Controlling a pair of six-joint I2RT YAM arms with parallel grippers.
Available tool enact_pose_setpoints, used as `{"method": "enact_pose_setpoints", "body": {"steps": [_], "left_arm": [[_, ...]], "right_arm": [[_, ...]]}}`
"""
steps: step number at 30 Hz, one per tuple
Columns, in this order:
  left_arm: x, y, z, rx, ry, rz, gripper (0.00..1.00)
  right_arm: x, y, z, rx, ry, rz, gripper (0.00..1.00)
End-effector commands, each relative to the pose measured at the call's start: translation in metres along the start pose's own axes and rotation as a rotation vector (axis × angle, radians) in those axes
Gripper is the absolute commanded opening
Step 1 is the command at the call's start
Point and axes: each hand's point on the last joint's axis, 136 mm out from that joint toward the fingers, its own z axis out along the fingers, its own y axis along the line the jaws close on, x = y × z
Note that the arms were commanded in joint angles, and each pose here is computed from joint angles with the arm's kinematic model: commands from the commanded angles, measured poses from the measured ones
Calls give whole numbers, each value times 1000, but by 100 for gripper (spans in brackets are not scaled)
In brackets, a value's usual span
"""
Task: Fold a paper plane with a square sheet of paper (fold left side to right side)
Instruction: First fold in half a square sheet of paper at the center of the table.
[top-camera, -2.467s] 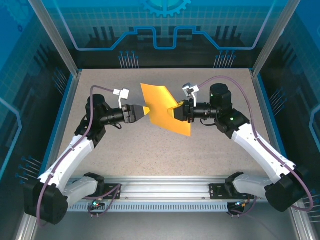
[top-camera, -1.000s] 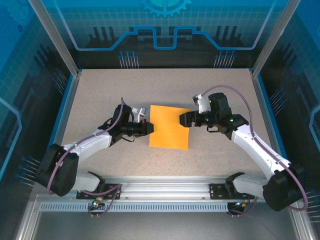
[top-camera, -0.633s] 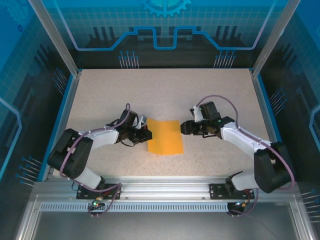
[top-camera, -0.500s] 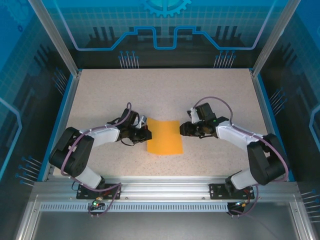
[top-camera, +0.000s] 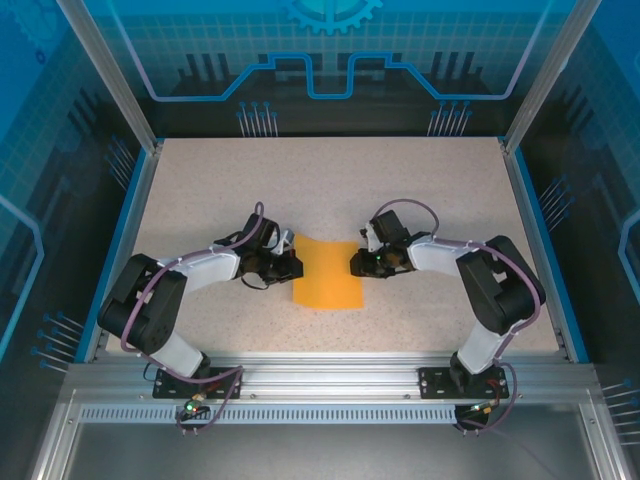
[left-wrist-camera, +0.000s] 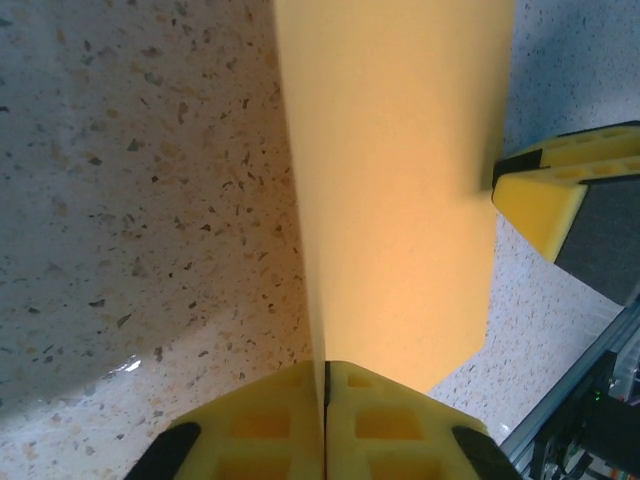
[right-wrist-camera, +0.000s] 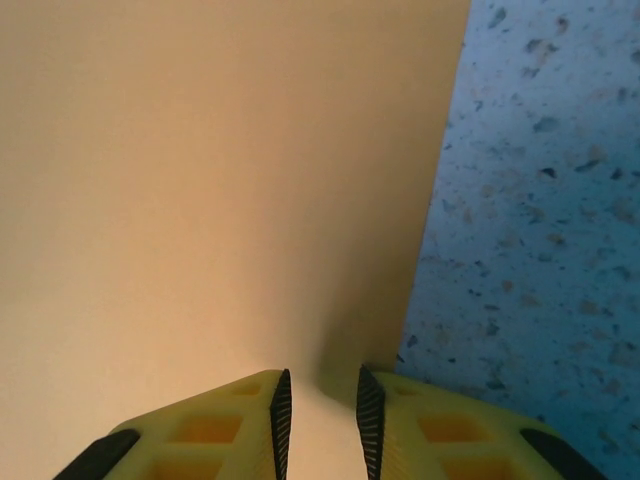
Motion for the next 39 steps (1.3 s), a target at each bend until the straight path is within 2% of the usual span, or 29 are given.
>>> {"method": "enact_pose_setpoints", "body": {"steps": [1, 7, 14, 22, 26, 31, 35, 39], "left_arm": [[-4, -22, -8, 53, -2, 29, 15], [-5, -50, -12, 128, 3, 56, 33], [-1, -74, -1, 175, 44, 88, 56], [3, -84, 18, 199, 88, 93, 70], [1, -85, 22, 200, 91, 91, 72], [2, -81, 26, 183, 97, 83, 68], [0, -75, 29, 153, 90, 74, 60], [0, -71, 31, 126, 93, 70, 42]], "right_arm": [[5, -3, 7, 58, 40, 2, 28], [15, -13, 9, 106, 71, 13, 27], [19, -14, 9, 106, 69, 12, 27], [16, -7, 6, 51, 29, 6, 27], [12, -2, 5, 18, 14, 1, 27], [-2, 5, -13, -25, -59, -3, 29], [-13, 13, -35, -82, -124, 0, 31], [-18, 29, -51, -158, -163, -11, 40]]}}
